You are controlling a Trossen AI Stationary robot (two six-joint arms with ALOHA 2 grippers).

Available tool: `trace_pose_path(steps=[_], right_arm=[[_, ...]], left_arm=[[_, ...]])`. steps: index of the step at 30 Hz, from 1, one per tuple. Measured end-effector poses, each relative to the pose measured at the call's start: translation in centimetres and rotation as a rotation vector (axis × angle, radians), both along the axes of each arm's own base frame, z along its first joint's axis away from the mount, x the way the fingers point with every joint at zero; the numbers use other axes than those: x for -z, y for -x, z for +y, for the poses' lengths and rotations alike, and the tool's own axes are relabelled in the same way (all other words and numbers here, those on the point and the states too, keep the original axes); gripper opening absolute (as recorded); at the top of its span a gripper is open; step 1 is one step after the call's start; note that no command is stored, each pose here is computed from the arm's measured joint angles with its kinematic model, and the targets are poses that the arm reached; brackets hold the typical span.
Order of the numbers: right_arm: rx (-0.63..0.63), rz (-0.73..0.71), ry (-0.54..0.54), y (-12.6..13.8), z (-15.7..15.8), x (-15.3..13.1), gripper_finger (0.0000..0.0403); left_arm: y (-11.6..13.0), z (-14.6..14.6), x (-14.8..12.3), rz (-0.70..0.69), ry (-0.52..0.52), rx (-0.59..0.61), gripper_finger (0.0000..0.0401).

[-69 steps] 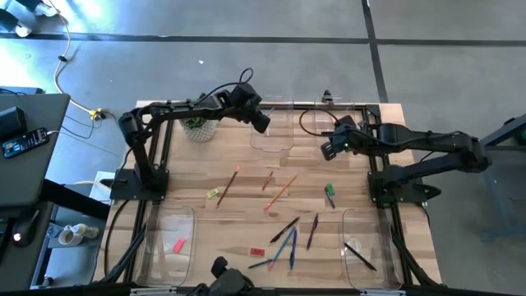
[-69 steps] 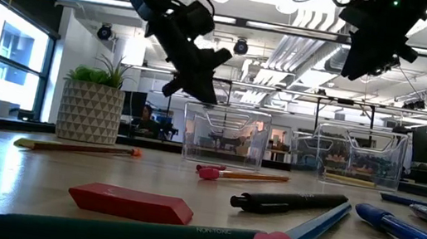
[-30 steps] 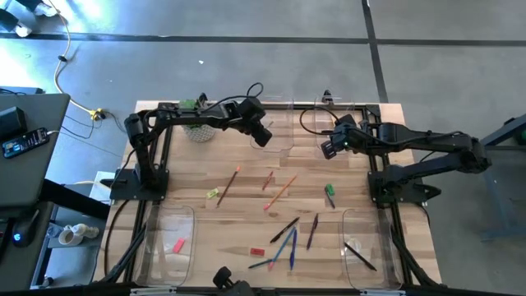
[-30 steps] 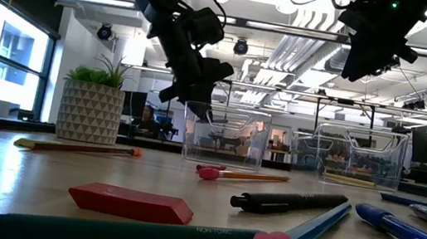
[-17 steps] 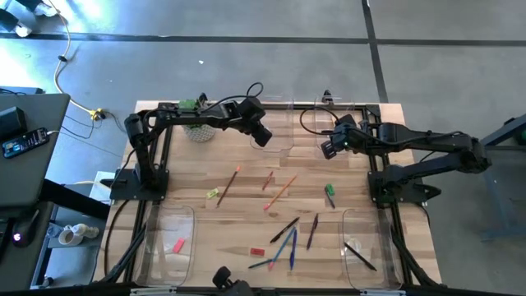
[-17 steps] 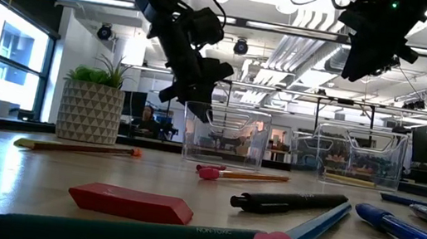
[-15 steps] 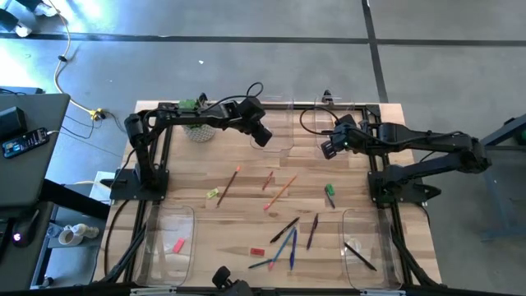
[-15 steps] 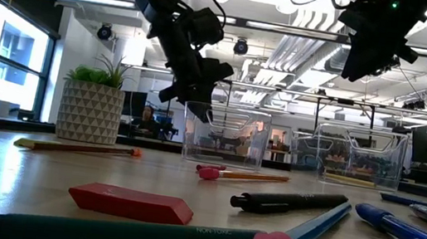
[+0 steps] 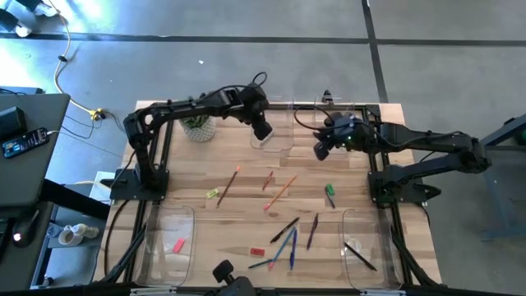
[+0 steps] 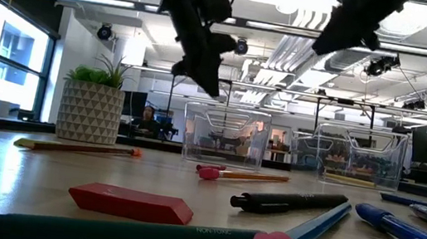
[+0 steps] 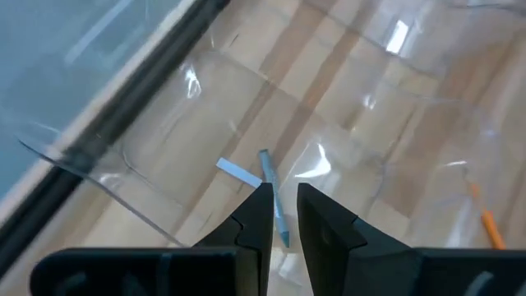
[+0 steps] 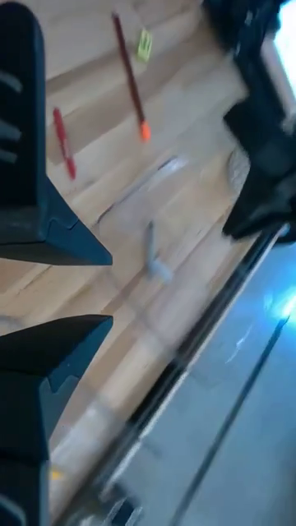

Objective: Sort crayons/erasers/pens/pencils in bins
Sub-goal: Put the orange pencil into the top right transparent bin

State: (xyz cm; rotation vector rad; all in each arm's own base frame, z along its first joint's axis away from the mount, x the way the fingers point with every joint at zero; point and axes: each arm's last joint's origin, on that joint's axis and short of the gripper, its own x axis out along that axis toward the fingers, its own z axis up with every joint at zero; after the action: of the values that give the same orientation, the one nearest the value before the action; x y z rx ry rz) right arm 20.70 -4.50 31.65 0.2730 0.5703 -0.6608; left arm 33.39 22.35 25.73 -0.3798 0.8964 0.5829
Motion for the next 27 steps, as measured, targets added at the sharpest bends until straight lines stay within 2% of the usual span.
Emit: trace_pose_path(steps=[7, 11, 15, 19, 27], right_arm=[[-0.061, -0.017, 0.061, -1.0, -1.0, -2.1, 0.0099], [-0.148, 0.021, 0.092, -2.5, -1.7, -3.1, 0.0099], [-0.241, 0.116, 0.079, -3.8, -2.1, -3.1, 0.0099], [-0.327, 0.221, 0.057, -4.9, -2.2, -2.7, 0.0099], [-0.534, 0.350, -0.004, -7.7, -2.4, -1.2, 0.0099]], left_arm=[[2.6, -0.8, -4.6, -0.001, -0.038, 0.025, 0.0049], [4.1, -1.3, -5.9, 0.019, -0.028, 0.019, 0.0049], [5.0, -2.1, -5.2, 0.030, 0.000, 0.000, 0.0049], [5.7, -3.5, -3.0, 0.065, 0.063, -0.024, 0.0049], [6.9, -6.1, -1.4, -0.022, 0.079, -0.075, 0.0049]])
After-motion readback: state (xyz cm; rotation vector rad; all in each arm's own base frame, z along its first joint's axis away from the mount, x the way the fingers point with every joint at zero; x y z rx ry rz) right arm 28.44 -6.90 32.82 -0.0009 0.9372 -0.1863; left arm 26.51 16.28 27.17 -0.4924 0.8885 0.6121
